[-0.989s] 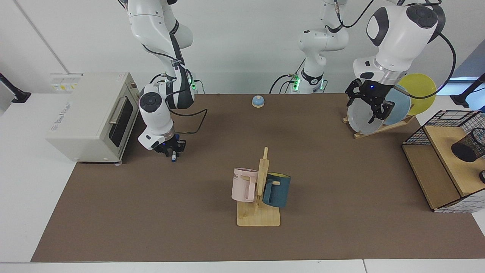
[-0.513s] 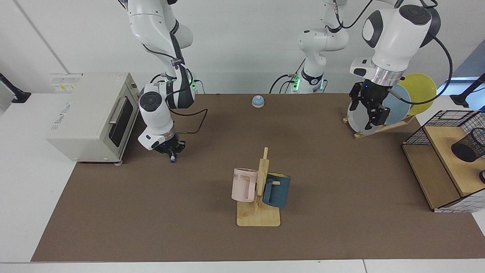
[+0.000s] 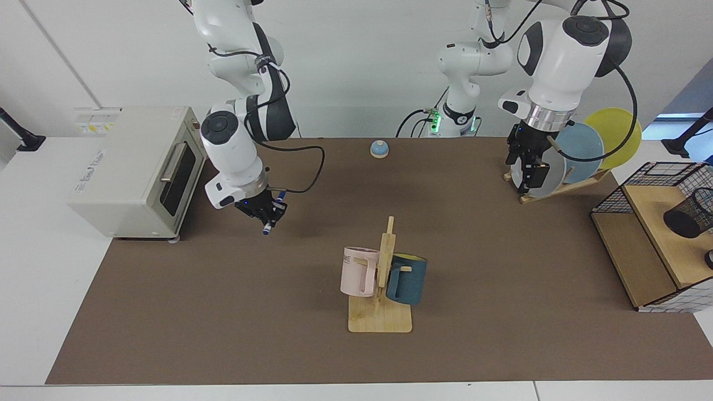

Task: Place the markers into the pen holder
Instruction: 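Lift the marker with the right gripper while the left gripper approaches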

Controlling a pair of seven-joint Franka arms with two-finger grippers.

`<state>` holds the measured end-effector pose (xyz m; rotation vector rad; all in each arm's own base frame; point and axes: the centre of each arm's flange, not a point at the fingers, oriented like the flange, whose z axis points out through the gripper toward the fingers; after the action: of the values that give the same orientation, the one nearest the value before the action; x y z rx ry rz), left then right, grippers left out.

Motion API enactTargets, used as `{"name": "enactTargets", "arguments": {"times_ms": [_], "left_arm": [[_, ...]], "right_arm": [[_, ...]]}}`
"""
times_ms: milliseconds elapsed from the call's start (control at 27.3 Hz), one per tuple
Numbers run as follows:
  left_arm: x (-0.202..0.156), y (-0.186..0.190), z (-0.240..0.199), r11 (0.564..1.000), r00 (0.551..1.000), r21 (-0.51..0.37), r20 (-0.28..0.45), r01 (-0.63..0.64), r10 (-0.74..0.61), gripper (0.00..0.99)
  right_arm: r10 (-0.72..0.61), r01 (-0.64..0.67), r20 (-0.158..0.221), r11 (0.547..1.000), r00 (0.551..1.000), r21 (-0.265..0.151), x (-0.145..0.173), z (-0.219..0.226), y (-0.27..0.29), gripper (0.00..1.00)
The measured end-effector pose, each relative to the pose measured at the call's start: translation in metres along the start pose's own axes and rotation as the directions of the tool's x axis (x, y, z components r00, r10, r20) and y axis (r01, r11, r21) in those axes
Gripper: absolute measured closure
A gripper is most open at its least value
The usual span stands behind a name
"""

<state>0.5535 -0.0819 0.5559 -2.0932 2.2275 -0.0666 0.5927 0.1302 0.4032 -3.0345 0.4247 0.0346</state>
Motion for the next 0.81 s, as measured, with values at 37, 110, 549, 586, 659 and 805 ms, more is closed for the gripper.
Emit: {"name": "enactTargets", "arguments": {"times_ms": [37, 110, 549, 586, 659, 805], "left_arm": [[0.001, 0.001, 0.001, 1.000, 1.000, -0.005, 0.000, -0.006, 0.006, 0.000], [0.006, 0.004, 0.004, 0.999, 1.000, -0.027, 0.001, -0.018, 0.018, 0.000], [0.043, 0.022, 0.003, 0.994, 0.998, -0.106, -0.059, -0.005, -0.001, 0.000], [0.048, 0.024, 0.004, 0.994, 0.998, -0.111, -0.058, 0.008, -0.015, 0.000], [0.060, 0.029, 0.004, 0.992, 0.998, -0.119, -0.056, 0.032, -0.039, 0.000], [0.090, 0.039, 0.004, 0.990, 0.996, -0.127, -0.049, 0.069, -0.075, 0.000]], "right_arm": [[0.026, -0.026, 0.004, 1.000, 1.000, 0.012, -0.002, -0.005, -0.008, 0.84], [0.082, -0.082, 0.020, 0.996, 0.996, 0.030, -0.007, -0.014, -0.023, 0.84], [0.389, -0.403, 0.120, 0.906, 0.913, 0.126, -0.026, -0.037, -0.081, 0.84], [0.411, -0.427, 0.133, 0.894, 0.902, 0.137, -0.027, -0.040, -0.087, 0.84], [0.446, -0.466, 0.149, 0.872, 0.883, 0.151, -0.029, -0.045, -0.098, 0.84], [0.503, -0.532, 0.186, 0.829, 0.844, 0.172, -0.034, -0.053, -0.118, 0.84]]}}
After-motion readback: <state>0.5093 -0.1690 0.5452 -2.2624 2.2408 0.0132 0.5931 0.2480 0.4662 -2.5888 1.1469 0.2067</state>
